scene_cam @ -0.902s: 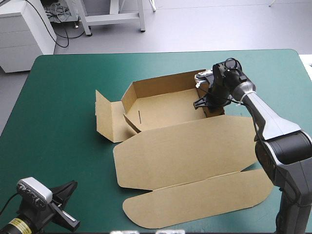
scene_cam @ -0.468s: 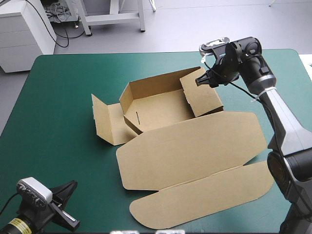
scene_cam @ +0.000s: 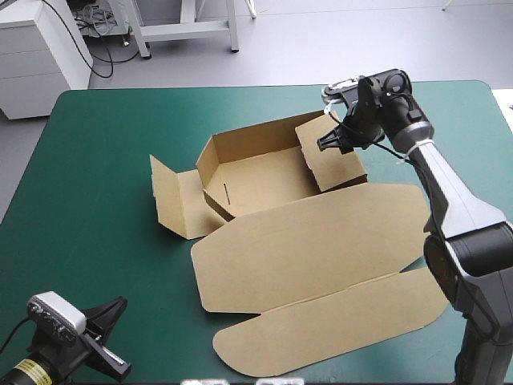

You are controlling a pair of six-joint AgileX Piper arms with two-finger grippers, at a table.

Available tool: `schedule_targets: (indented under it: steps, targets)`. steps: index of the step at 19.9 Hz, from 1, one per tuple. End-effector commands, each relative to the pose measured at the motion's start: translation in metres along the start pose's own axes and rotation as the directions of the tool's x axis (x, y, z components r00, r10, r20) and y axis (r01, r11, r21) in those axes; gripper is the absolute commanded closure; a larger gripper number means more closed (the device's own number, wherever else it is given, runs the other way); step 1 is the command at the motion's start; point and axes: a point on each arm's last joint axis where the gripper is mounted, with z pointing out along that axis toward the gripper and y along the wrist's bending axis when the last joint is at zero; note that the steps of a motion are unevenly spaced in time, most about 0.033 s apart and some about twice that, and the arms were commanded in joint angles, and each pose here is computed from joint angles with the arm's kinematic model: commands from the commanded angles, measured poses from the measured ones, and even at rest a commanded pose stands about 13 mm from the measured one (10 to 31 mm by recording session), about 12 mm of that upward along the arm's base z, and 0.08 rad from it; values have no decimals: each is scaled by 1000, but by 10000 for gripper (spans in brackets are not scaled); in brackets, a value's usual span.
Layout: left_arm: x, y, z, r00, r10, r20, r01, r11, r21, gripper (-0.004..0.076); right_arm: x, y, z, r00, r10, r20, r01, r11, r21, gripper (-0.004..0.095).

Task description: Fold the box

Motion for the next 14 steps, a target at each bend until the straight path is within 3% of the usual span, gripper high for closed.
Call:
schedule_targets:
  steps: [1,4,8,10,11,12,14]
  targets:
    - [-13,0,-3,997,-10,80,10,1000,-2,732,-4,-2,-6,1000,0,20,0,1000,15,474]
    - [-13,0,-3,997,-10,80,10,1000,-2,732,-4,-2,31,998,27,-55,-27,1000,5,475]
    - [-13,0,-3,997,-11,80,11,1000,0,732,-1,-10,54,988,112,-104,-119,991,-64,515]
    - [-13,0,-3,997,-12,80,12,1000,1,732,-1,-13,55,987,125,-105,-133,988,-74,692]
    - [-13,0,-3,997,-12,80,12,1000,1,732,-1,-15,53,987,123,-101,-129,990,-61,857]
    - [-13,0,-3,997,-12,80,12,1000,1,732,0,-15,53,988,120,-100,-126,991,-53,917]
    - [-13,0,-3,997,-12,80,12,1000,1,732,-1,-16,48,989,121,-90,-126,991,-53,926]
